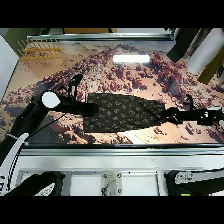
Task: Fold the clothes and pants, and hang the long-sleeved shirts on hangers.
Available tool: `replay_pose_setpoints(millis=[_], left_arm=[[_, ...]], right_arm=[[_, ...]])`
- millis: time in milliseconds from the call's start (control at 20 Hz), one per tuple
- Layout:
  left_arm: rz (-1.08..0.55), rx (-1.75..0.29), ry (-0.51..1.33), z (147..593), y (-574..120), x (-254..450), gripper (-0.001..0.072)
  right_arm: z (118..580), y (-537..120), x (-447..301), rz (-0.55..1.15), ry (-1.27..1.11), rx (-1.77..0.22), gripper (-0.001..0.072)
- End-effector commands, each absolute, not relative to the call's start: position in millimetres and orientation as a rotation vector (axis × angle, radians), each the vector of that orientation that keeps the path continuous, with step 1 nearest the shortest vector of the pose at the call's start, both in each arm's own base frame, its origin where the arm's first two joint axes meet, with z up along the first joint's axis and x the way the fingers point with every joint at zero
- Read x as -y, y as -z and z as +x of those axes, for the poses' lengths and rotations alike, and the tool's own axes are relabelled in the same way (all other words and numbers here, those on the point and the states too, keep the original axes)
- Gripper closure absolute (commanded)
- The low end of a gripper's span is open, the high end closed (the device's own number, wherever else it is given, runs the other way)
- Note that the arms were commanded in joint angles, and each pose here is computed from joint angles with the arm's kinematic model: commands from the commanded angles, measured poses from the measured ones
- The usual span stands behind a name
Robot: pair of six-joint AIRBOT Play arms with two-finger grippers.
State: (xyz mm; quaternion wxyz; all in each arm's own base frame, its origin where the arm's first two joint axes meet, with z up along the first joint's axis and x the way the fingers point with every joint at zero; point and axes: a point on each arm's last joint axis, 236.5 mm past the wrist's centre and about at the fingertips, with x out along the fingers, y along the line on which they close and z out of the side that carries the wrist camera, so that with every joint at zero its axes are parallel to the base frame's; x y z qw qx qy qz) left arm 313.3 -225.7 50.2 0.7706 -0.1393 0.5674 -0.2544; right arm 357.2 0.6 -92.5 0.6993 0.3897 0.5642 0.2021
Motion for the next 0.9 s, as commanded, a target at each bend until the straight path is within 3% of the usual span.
replay_pose_setpoints(millis=[0,400,450,500,550,600,850], left_arm=[[-0.300,-1.236,0.554,313,-50,226,0.0704],[-0.296,-1.240,0.557,312,-50,226,0.0703],[-0.296,-1.239,0.556,312,-50,226,0.0704],[-0.296,-1.240,0.557,312,-50,226,0.0704],[-0.296,-1.241,0.557,312,-50,226,0.0704],[-0.295,-1.242,0.557,312,-50,226,0.0704],[-0.295,-1.241,0.557,312,-50,226,0.0704]], right_arm=[[369,97,-26,0.888,-0.479,-1.253,-0.0008],[374,102,-90,0.879,-0.582,-1.305,-0.0003],[374,102,-95,0.863,-0.589,-1.306,0.0031],[376,101,-99,0.845,-0.603,-1.304,0.0307],[377,99,-102,0.815,-0.628,-1.292,0.0651],[379,96,-104,0.799,-0.642,-1.285,0.0698],[414,43,-62,0.675,-0.546,-1.165,0.0700]])
